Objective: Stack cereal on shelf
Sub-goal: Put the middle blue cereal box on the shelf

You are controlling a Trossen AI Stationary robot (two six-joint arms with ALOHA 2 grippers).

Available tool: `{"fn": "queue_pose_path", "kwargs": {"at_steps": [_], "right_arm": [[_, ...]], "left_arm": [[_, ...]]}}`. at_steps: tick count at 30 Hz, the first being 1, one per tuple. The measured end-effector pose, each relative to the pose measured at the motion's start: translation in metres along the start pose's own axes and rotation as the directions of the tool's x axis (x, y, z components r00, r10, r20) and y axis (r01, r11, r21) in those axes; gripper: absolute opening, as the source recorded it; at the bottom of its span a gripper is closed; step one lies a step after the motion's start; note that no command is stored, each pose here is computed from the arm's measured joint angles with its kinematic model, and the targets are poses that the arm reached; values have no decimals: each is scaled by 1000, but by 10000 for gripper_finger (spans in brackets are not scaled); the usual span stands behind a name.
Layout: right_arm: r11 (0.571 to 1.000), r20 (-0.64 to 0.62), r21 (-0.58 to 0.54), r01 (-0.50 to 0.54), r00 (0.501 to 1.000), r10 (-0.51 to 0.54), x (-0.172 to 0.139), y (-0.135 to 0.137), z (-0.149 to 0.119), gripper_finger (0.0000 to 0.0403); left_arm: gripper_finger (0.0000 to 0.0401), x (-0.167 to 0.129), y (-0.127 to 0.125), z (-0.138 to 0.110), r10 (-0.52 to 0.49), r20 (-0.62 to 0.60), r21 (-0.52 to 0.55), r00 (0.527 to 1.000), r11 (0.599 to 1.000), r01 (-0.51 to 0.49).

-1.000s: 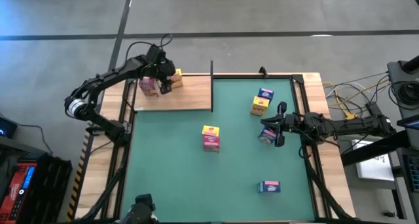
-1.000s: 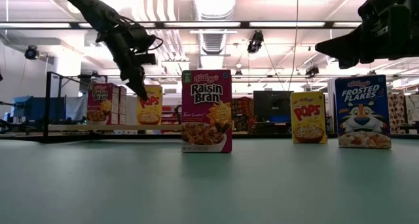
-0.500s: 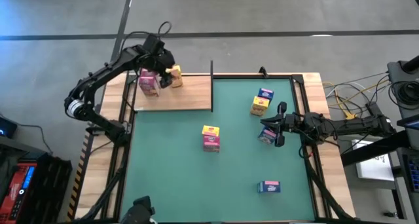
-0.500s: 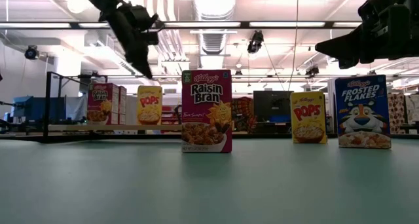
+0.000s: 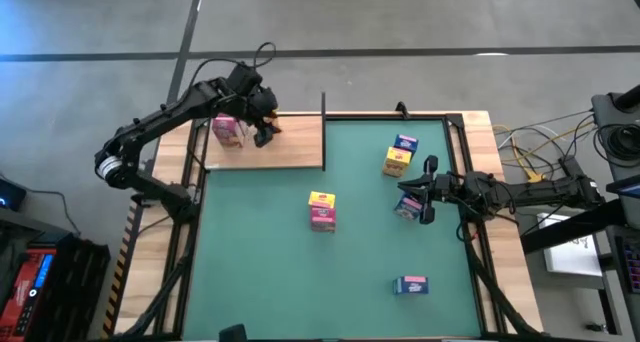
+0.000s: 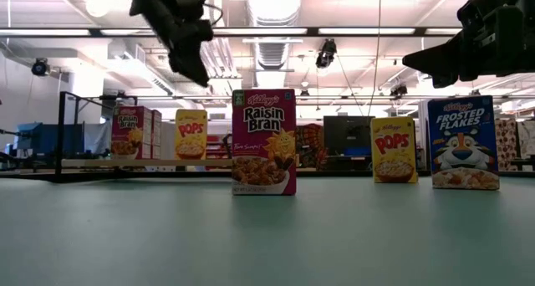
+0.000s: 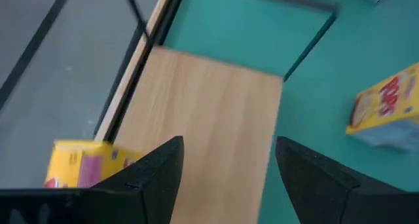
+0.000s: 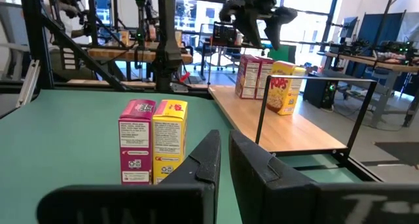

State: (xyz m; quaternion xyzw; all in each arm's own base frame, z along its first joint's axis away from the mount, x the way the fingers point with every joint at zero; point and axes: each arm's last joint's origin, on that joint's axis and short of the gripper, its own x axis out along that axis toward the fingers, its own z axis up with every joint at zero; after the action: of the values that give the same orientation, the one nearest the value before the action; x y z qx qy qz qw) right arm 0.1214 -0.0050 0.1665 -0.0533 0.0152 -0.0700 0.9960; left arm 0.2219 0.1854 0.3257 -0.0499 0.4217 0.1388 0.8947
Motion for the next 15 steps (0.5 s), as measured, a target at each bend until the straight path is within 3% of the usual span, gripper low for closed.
{"fn": "queue_pose_path", "kwargs": {"at_steps": [5,10,15], "right_arm": [[1000,0,0,0,1000,0,0,0,0,22],[1000,0,0,0,1000,0,0,0,0,22],[1000,0,0,0,1000,0,0,0,0,22]], "left_arm": [[226,1,-30,14,-45,90,34,995,999,42],[226,15,-81,21,-117,132,-59,984,990,126],[223,28,-151,10,-59,99,122,993,991,46]]}}
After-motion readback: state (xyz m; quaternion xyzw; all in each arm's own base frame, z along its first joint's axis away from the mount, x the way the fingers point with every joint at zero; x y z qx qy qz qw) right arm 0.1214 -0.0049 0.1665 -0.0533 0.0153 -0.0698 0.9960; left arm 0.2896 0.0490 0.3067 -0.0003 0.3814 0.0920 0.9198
